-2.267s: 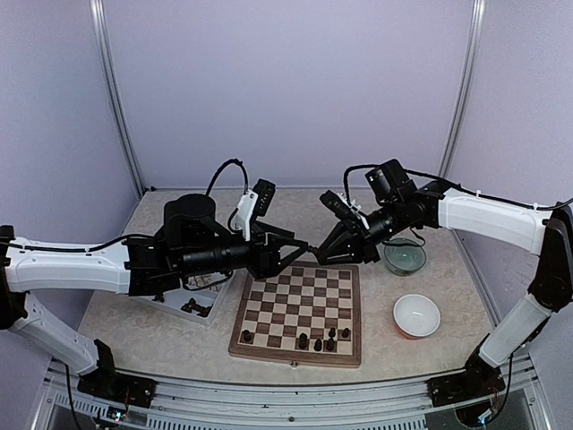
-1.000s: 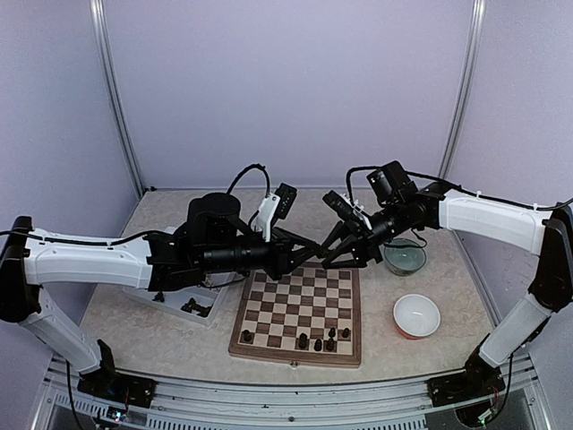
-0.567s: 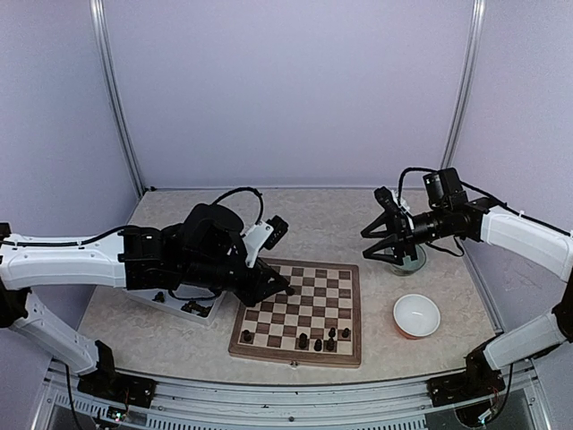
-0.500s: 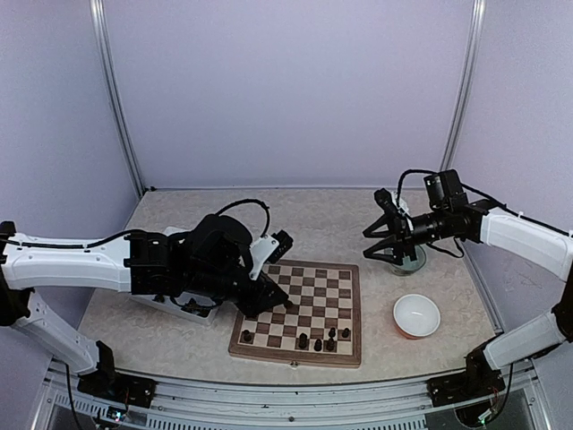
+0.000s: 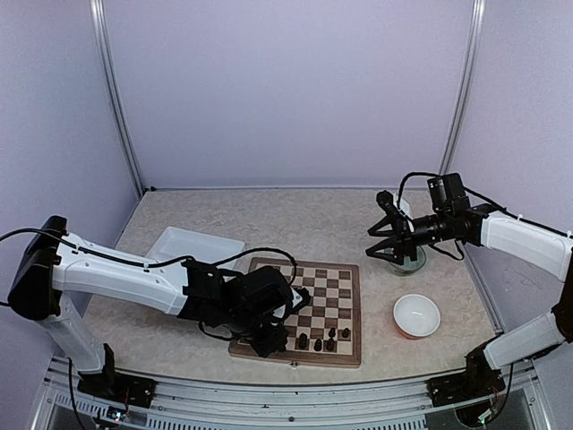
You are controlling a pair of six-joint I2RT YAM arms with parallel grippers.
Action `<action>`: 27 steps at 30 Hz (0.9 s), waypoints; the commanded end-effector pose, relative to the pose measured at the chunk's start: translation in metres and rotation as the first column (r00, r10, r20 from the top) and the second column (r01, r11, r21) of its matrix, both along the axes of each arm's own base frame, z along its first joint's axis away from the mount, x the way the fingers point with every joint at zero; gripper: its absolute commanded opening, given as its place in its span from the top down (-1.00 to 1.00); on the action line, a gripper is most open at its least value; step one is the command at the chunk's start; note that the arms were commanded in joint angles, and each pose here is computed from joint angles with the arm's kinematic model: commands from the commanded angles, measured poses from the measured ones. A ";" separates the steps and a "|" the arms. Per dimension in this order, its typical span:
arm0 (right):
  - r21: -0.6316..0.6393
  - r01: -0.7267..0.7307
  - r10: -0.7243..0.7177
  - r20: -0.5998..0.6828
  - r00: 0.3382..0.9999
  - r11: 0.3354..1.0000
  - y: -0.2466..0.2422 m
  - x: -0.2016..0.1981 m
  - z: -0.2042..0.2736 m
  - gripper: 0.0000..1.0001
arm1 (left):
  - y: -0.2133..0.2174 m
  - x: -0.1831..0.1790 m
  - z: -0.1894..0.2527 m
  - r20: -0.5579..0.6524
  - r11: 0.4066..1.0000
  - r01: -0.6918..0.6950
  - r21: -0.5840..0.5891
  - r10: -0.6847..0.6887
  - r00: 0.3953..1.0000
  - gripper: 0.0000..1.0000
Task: Set up the chess pieces on the board
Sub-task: Place the king at e8.
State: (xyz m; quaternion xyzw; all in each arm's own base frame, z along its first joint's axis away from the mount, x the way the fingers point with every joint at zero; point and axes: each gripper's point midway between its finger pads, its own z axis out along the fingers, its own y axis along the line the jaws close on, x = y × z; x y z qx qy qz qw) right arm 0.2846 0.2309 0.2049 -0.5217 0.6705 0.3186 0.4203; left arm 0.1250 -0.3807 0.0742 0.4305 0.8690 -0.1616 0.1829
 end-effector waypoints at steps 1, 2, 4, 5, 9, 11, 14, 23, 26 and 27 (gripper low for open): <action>0.015 -0.005 0.005 0.032 0.999 1.000 -0.002 -0.001 0.006 -0.31 | -0.017 0.009 0.021 0.044 0.998 -0.011 -0.061 0.014 0.999 0.77; 0.014 -0.006 0.006 0.029 1.000 1.000 -0.002 -0.002 0.006 -0.31 | -0.019 0.009 0.021 0.046 0.998 -0.012 -0.064 0.015 0.999 0.76; 0.014 -0.011 0.011 0.026 1.000 1.000 -0.002 -0.003 0.005 -0.30 | -0.023 0.012 0.020 0.050 0.998 -0.016 -0.063 0.019 0.999 0.77; 0.015 -0.014 0.013 0.025 1.000 1.000 -0.002 -0.003 0.005 -0.31 | -0.025 0.012 0.019 0.051 0.998 -0.015 -0.062 0.018 0.999 0.76; 0.014 -0.021 0.021 0.020 1.000 1.000 -0.002 -0.004 0.003 -0.31 | -0.029 0.013 0.014 0.049 0.999 -0.010 -0.051 0.013 0.999 0.76; 0.015 -0.024 0.024 0.019 1.000 1.000 -0.001 -0.004 0.003 -0.30 | -0.028 0.015 0.011 0.055 0.999 -0.015 -0.035 0.017 0.998 0.76; 0.015 -0.026 0.026 0.019 0.999 1.000 -0.001 -0.005 0.003 -0.31 | -0.024 0.017 0.010 0.064 0.999 -0.026 -0.022 0.028 0.998 0.76; 0.016 -0.035 0.035 0.010 0.999 0.999 -0.001 -0.006 0.002 -0.31 | -0.021 0.019 0.006 0.075 0.999 -0.041 -0.002 0.041 0.996 0.75; 0.015 -0.034 0.034 0.009 0.999 0.999 -0.001 -0.006 0.001 -0.31 | -0.020 0.020 0.004 0.074 0.999 -0.044 0.011 0.043 0.996 0.74; 0.014 -0.034 0.033 0.010 0.999 0.999 -0.001 -0.006 0.001 -0.31 | -0.019 0.020 0.003 0.074 0.999 -0.043 0.014 0.042 0.996 0.73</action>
